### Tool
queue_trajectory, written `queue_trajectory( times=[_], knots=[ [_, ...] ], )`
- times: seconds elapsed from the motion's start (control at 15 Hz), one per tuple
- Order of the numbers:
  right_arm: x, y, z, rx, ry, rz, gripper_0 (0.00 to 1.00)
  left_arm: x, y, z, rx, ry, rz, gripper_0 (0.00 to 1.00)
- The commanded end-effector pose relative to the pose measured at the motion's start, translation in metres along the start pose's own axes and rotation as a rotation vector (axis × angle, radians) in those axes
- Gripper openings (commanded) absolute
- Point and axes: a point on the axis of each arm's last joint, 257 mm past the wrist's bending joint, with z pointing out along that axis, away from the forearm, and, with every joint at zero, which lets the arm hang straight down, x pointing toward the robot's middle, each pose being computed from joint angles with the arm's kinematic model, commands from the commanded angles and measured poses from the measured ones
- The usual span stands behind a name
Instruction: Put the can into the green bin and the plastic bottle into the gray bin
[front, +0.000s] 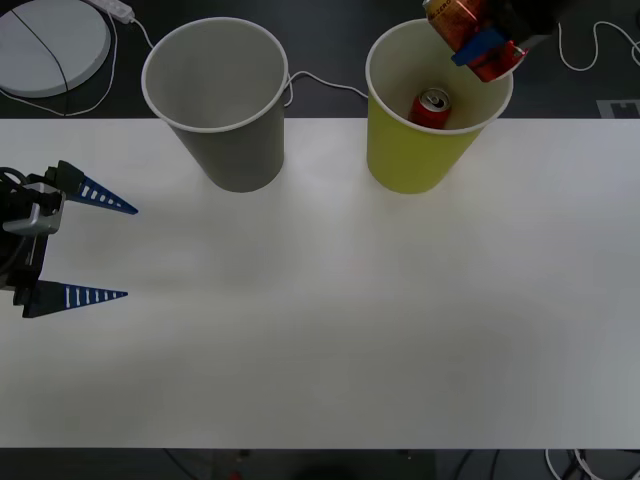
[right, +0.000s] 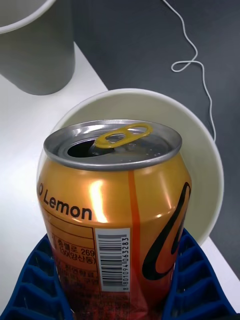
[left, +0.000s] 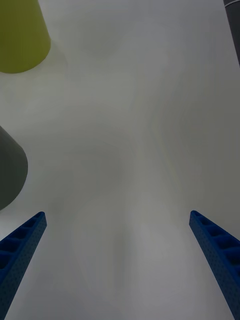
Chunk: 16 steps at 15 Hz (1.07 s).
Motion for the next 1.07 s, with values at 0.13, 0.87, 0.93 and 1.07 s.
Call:
queue_trajectory(
  times=[0.13,0.87,0.93,1.07],
  knots=[
    [-0.008,-0.017,0.013,0.033,0.062,0.007,0.0,0.0,0.0,0.0,0.0,0.0,0.0,1.0],
    [0.0,-0.017,0.022,0.031,0.106,-0.019,1.0,0.0,0.0,0.0,0.0,0.0,0.0,1.0],
    [0.0,-0.016,0.02,0.021,0.1,-0.02,1.0,0.0,0.0,0.0,0.0,0.0,0.0,1.0],
    [0.0,-0.016,0.01,0.009,0.081,-0.025,1.0,0.0,0.0,0.0,0.0,0.0,0.0,1.0]
  ],
)
